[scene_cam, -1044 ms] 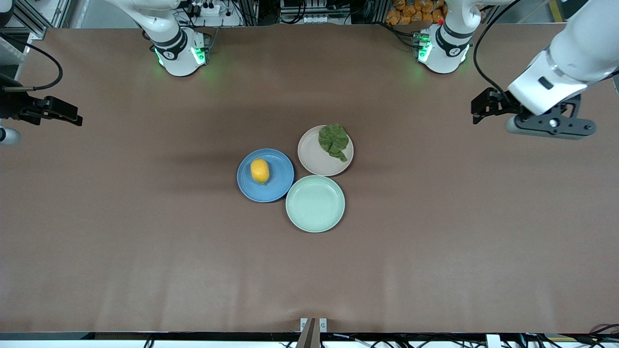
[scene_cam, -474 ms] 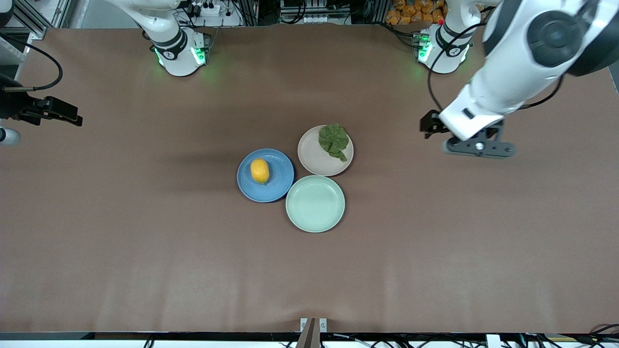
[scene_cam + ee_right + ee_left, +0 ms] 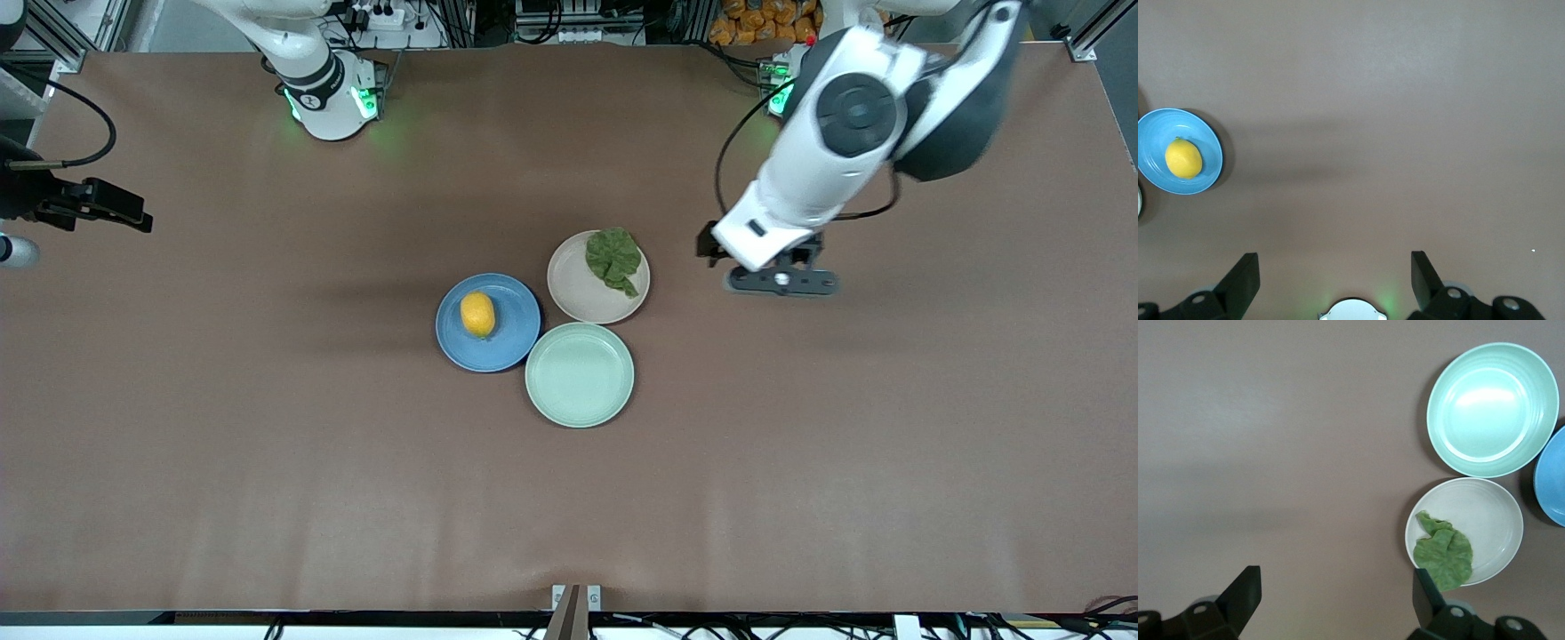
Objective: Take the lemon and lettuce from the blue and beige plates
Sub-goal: 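Move the left gripper over the lettuce on the beige plate, then grasp the lettuce with the left gripper while the right gripper reaches the lemon, then lift the lettuce with the left gripper while the right gripper grasps the lemon, then carry the lettuce away and release it while the right gripper lifts the lemon, then carry the lemon away with the right gripper while the left gripper withdraws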
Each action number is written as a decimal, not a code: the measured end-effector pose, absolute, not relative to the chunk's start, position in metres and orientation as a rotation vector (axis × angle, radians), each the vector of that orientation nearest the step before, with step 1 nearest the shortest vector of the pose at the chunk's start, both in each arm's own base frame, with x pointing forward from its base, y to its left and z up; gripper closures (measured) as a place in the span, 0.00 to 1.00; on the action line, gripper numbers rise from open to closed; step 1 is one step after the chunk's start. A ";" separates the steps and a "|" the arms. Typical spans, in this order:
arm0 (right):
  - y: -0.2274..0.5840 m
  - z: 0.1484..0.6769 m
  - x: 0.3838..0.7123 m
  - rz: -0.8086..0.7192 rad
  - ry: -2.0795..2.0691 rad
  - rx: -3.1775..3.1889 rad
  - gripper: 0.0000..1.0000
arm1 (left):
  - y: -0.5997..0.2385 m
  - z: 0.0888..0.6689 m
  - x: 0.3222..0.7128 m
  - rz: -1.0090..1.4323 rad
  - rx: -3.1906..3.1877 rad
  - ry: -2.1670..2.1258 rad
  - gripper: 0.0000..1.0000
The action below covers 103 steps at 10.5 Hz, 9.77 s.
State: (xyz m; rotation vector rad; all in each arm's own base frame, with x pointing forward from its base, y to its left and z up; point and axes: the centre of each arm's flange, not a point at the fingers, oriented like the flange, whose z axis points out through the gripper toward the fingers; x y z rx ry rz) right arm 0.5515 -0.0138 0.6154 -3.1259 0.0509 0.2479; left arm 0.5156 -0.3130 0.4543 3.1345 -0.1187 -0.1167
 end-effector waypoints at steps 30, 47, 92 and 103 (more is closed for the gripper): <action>0.238 0.326 0.609 0.231 0.376 -3.045 0.00 | -0.487 0.178 0.408 -0.357 3.257 0.011 0.56; 0.330 0.232 0.546 0.218 0.415 -3.056 0.00 | -0.505 0.316 0.458 -0.039 3.089 0.302 0.97; 0.154 0.368 0.617 0.314 0.129 -3.145 0.40 | -0.128 0.331 0.603 -0.137 3.213 -0.097 0.00; 0.037 0.440 0.604 0.389 -0.128 -3.172 0.40 | -0.118 0.457 0.534 0.133 3.163 -0.209 0.00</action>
